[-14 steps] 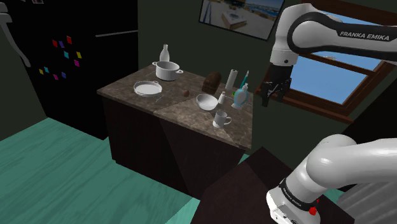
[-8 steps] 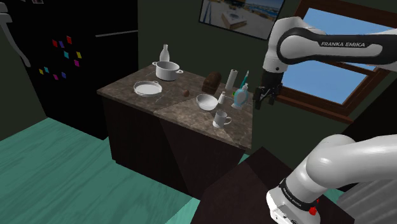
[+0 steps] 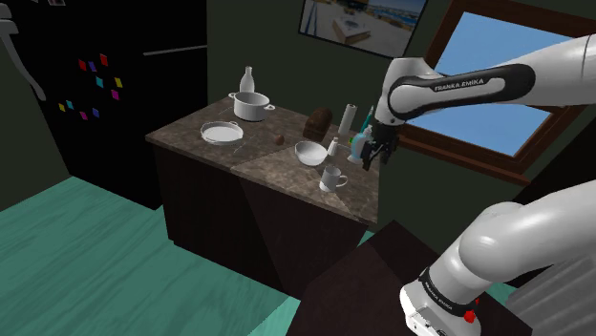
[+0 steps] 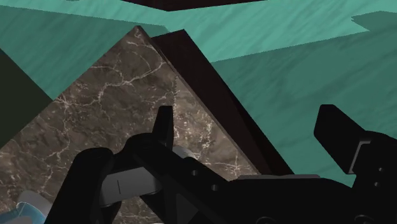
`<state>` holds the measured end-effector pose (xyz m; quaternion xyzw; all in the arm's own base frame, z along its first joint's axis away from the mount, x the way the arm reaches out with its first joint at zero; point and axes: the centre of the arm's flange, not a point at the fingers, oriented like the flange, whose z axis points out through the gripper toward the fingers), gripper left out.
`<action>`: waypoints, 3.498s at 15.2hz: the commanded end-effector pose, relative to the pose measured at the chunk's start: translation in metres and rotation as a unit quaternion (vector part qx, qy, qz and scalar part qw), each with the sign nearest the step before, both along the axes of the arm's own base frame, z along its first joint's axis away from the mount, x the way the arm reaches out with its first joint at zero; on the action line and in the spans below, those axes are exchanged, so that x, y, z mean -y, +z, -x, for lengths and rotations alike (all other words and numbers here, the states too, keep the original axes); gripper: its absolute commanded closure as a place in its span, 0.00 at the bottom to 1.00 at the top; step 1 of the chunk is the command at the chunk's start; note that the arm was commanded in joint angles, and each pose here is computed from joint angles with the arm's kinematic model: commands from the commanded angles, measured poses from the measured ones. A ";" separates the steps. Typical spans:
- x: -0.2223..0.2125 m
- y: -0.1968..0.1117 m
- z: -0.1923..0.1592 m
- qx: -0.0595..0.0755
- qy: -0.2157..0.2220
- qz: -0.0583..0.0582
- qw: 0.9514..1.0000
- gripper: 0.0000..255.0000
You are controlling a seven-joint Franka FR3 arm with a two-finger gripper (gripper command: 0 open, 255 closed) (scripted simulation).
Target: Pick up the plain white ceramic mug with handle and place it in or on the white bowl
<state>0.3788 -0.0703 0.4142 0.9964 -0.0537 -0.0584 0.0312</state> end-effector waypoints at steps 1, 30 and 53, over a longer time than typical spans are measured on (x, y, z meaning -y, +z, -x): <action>0.010 -0.017 -0.015 0.010 0.006 -0.002 1.000 0.00; 0.079 -0.226 -0.186 0.091 0.066 -0.024 0.993 0.00; 0.079 -0.194 -0.186 0.091 0.066 -0.024 0.993 1.00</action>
